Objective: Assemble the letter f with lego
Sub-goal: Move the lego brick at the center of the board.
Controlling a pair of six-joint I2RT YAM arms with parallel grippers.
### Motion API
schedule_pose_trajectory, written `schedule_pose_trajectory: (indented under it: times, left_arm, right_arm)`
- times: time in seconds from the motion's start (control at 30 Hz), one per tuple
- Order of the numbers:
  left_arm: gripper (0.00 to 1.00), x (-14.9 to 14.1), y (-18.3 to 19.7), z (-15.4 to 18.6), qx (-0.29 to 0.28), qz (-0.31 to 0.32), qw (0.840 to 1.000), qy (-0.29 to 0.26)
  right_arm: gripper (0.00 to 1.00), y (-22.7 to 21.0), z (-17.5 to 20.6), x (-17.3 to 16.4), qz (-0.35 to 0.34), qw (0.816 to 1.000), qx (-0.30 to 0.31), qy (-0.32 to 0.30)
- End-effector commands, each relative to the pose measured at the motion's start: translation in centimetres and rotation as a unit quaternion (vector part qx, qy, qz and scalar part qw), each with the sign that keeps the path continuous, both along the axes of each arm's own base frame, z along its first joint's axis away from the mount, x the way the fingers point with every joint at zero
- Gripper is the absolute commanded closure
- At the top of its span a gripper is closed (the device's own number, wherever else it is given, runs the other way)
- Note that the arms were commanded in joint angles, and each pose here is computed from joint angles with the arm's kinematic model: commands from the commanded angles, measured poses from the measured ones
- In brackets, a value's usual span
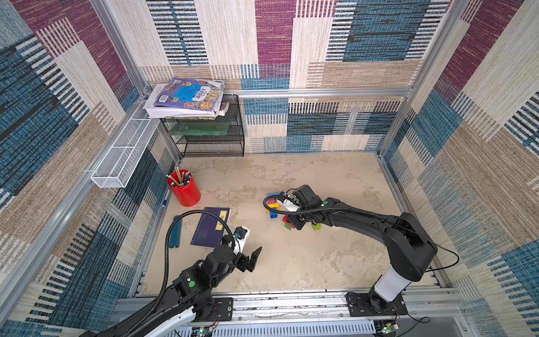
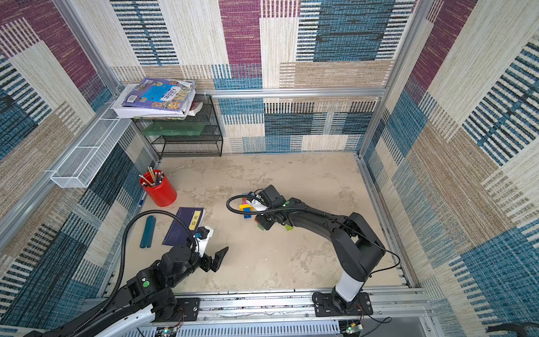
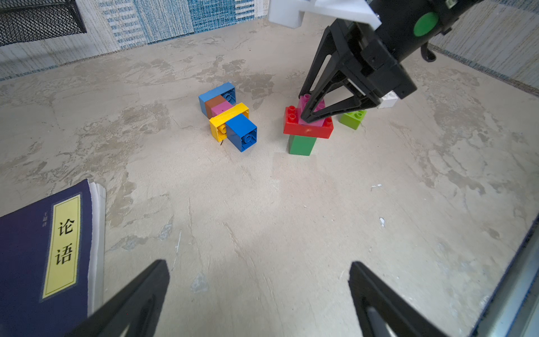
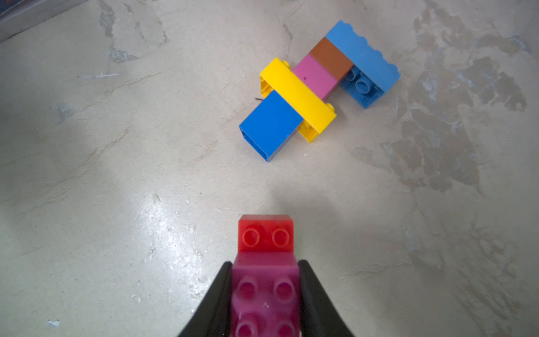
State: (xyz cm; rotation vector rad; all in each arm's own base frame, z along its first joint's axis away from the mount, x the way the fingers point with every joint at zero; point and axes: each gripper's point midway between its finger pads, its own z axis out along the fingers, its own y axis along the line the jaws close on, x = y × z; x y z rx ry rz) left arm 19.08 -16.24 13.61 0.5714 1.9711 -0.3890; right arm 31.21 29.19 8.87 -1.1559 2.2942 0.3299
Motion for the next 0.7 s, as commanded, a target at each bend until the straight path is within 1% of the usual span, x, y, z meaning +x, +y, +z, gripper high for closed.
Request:
schedule_pose_trajectory:
  times: [0.0,0.17,0.47,0.57,0.67]
  left_arm:
    - [0.01,0.2,-0.1,0.4,-0.009,0.003,1.000,-0.006]
    - [0.01,0.2,-0.1,0.5,-0.009,0.003,1.000,-0.006]
    - [0.01,0.2,-0.1,0.5,-0.009,0.003,1.000,-0.007]
    - [0.01,0.2,-0.2,0.5,-0.010,0.001,1.000,-0.006]
    - [0.01,0.0,-0.5,0.5,-0.011,-0.010,1.000,-0.005]
  right_arm:
    - [0.70,0.1,-0.6,-0.3,0.006,1.000,-0.004,0.010]
    - [0.63,0.3,0.1,0.0,0.002,1.000,0.002,0.003]
    - [0.53,0.8,2.8,0.5,-0.004,0.999,0.032,-0.019]
    - [0.52,0.7,3.5,0.5,-0.005,0.999,0.038,-0.023]
    - [0.50,0.2,4.6,0.8,-0.025,0.998,0.050,-0.027]
